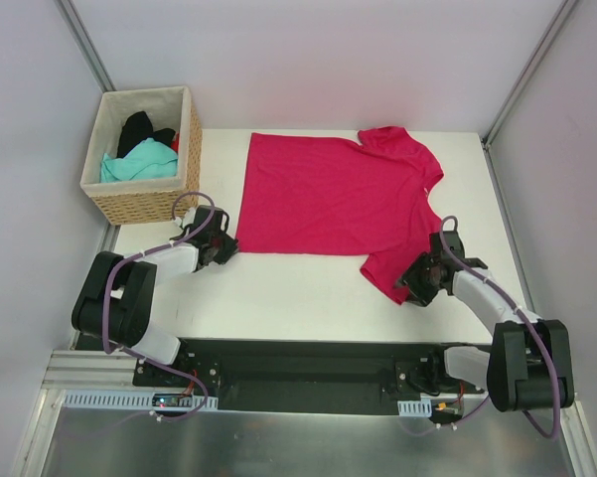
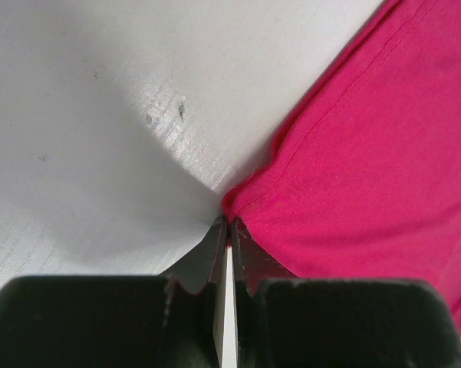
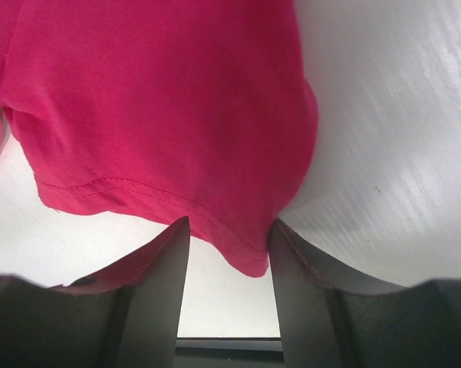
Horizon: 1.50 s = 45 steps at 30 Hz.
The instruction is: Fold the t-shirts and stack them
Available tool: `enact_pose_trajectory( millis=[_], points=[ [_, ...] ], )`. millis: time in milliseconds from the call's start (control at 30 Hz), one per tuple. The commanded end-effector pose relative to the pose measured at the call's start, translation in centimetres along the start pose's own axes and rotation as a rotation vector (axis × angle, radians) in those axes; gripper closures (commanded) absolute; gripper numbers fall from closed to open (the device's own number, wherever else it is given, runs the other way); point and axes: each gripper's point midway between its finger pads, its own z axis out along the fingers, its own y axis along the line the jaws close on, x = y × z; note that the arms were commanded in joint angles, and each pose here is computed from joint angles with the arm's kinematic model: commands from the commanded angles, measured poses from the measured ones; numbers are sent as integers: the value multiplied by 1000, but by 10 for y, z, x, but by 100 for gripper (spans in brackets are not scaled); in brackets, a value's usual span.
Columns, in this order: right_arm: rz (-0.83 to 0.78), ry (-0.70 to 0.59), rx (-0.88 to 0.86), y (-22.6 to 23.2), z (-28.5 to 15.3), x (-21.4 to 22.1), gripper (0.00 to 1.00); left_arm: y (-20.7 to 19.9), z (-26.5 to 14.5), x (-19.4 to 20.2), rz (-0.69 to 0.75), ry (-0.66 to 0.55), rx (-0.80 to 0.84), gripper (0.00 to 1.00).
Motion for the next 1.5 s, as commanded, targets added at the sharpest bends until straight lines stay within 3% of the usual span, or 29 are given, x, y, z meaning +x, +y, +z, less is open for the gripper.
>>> enact_pose_trajectory(
  millis=[0, 300, 700, 800, 833, 933, 1467],
  points=[
    [-9, 24, 58, -9, 3, 10, 50, 31, -1, 12, 33, 21, -97, 100],
    [-19, 25, 138, -34, -6, 23, 45, 31, 2, 13, 31, 27, -106, 100],
    [-29, 32, 137, -29, 3, 20, 65, 29, 5, 12, 38, 32, -110, 100],
    [-29, 44, 132, -30, 4, 23, 83, 29, 6, 12, 39, 31, -111, 100],
    [-26, 46, 125, -29, 4, 23, 100, 28, 6, 11, 41, 31, -109, 100],
    [-37, 48, 109, -24, -1, 23, 99, 27, 5, 11, 48, 35, -109, 100],
    [-107, -191, -24, 35, -76, -49, 100, -4, -18, -8, 75, 5, -61, 100]
  ],
)
